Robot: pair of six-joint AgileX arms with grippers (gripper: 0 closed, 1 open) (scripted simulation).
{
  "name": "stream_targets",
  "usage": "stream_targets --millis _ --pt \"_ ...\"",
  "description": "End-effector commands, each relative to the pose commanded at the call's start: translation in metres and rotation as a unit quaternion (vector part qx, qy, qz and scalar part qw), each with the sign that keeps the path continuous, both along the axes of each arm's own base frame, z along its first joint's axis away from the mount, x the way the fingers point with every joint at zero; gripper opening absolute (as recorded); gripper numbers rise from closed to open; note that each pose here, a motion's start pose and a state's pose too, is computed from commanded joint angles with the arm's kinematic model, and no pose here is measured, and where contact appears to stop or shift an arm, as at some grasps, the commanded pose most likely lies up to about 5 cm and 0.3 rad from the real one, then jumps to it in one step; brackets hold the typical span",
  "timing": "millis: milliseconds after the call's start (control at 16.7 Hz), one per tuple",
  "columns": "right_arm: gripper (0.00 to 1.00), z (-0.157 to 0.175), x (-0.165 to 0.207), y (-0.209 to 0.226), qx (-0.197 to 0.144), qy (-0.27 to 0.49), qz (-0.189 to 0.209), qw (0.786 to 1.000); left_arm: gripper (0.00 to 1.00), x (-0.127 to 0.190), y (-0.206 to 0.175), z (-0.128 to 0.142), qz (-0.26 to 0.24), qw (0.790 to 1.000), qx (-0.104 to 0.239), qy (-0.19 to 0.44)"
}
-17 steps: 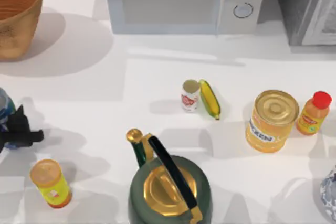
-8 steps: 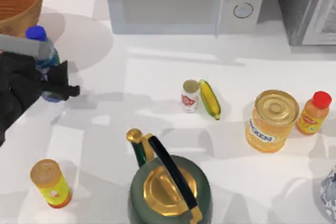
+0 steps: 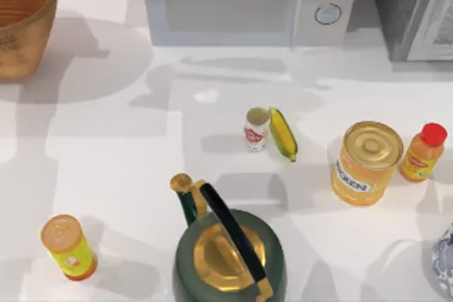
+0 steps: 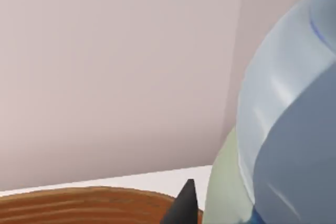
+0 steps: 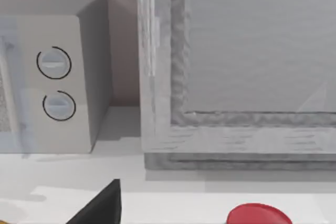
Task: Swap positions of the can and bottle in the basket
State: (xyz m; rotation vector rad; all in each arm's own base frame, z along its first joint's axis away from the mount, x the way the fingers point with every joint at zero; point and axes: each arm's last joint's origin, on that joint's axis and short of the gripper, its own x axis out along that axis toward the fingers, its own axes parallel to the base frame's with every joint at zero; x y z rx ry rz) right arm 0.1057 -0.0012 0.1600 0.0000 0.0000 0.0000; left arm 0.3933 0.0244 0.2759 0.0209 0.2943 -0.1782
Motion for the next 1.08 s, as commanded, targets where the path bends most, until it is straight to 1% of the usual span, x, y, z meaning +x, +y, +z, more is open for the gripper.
stream_targets --millis 120,180,300,360,720,1080 --pt "1.0 0.0 0.0 0.0 0.0 0.0 0.0 1.0 0.0 0.002 0.036 0.026 0.038 0.999 0.003 0.003" --pt "1.0 0.0 0.0 0.0 0.0 0.0 0.0 1.0 0.0 0.001 0.052 0.034 0.053 0.999 0.004 0.006" --pt "1.0 0.0 0.0 0.0 0.0 0.0 0.0 1.0 0.0 0.0 0.072 0.043 0.072 0.997 0.005 0.01" --pt "1.0 0.0 0.0 0.0 0.0 0.0 0.0 1.0 0.0 -0.001 0.076 0.045 0.076 0.997 0.005 0.012" --pt "1.0 0.0 0.0 0.0 0.0 0.0 0.0 1.0 0.0 0.003 0.076 0.044 0.077 0.997 0.007 0.008" --pt "1.0 0.0 0.0 0.0 0.0 0.0 0.0 1.0 0.0 0.031 0.078 0.018 0.079 0.997 0.006 0.011"
